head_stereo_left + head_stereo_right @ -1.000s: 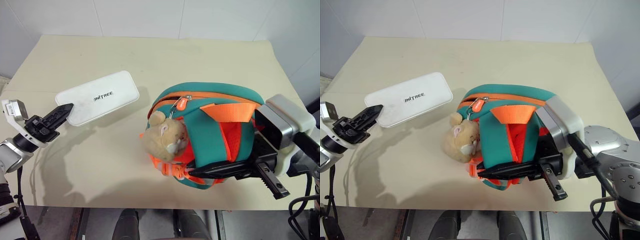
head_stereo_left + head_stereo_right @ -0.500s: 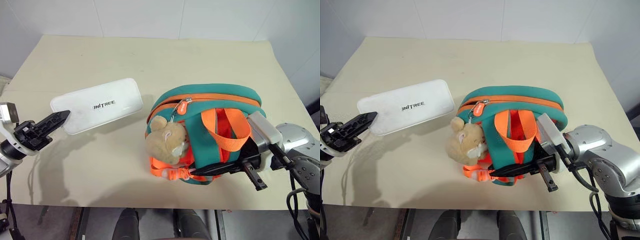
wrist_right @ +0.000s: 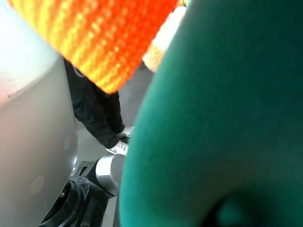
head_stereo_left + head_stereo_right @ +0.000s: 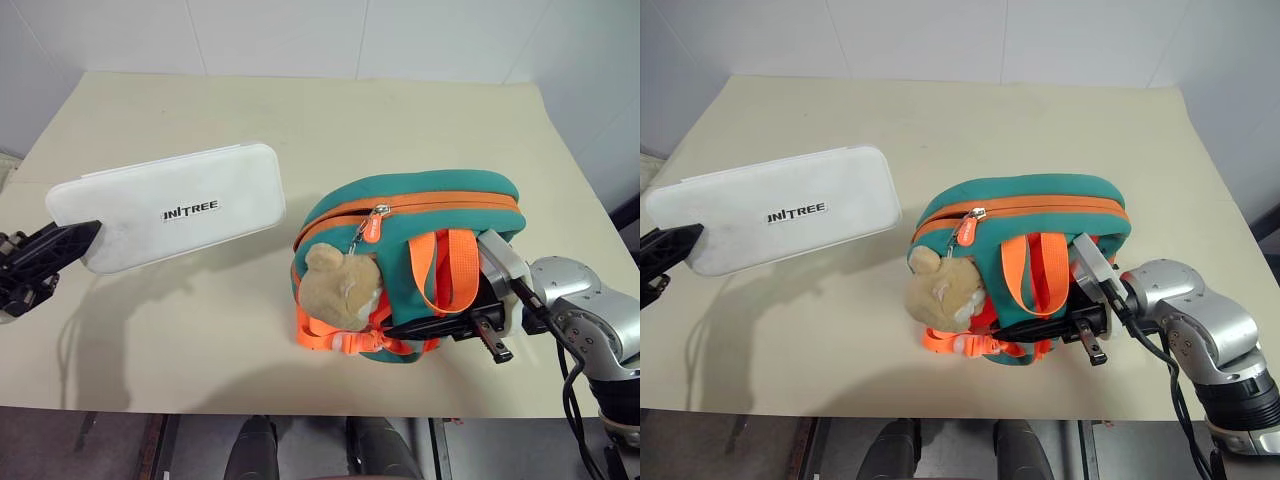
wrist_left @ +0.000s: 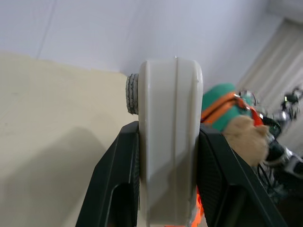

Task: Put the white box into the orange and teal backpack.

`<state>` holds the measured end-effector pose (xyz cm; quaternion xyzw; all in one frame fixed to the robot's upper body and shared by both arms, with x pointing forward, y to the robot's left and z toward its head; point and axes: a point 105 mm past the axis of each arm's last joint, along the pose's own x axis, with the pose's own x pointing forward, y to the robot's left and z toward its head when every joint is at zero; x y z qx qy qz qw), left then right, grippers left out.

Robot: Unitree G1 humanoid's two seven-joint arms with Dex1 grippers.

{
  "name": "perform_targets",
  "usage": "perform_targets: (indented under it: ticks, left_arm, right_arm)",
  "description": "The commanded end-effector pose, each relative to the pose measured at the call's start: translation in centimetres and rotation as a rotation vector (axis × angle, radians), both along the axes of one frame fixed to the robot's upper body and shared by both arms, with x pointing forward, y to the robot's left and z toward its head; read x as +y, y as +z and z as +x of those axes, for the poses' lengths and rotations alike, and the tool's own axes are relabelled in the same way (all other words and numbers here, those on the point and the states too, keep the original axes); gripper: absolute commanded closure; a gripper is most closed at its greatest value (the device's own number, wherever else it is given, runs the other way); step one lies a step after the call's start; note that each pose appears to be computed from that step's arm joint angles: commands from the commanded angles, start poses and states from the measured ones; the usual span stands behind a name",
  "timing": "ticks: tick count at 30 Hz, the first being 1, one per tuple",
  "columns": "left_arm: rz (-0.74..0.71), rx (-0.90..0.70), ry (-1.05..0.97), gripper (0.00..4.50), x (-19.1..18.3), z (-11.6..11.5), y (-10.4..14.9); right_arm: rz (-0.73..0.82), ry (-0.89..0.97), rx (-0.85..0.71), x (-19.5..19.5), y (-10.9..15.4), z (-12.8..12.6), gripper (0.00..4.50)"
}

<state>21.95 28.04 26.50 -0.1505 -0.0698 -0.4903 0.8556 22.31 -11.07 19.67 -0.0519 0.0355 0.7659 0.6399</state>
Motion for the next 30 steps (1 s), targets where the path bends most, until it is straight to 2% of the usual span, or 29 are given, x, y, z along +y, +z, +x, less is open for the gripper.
perform_targets:
  ticks: [1, 6, 19, 25, 30]
  left_arm:
    - [0.053, -0.094, -0.044, 3.25, -0.5, -1.2, 1.8]
    - [0.121, -0.157, -0.105, 3.25, -1.7, -1.9, 3.1]
    - [0.294, -0.189, -0.188, 3.25, -4.6, -0.8, 2.4]
    - [0.424, -0.216, -0.239, 3.25, -5.5, -0.3, 2.4]
    - [0.431, -0.249, -0.273, 3.25, -6.2, -0.2, 3.0]
  right_arm:
    - [0.001, 0.015, -0.004, 0.1, 0.1, 0.2, 4.50]
    - [0.003, 0.019, -0.007, 0.4, 0.0, 0.6, 4.50]
    - [0.015, 0.018, -0.026, 0.8, 0.3, 1.1, 4.50]
    - [0.017, 0.013, -0.029, 1.0, 0.2, 1.3, 4.50]
    - [0.024, 0.006, -0.033, 1.1, 0.2, 1.4, 4.50]
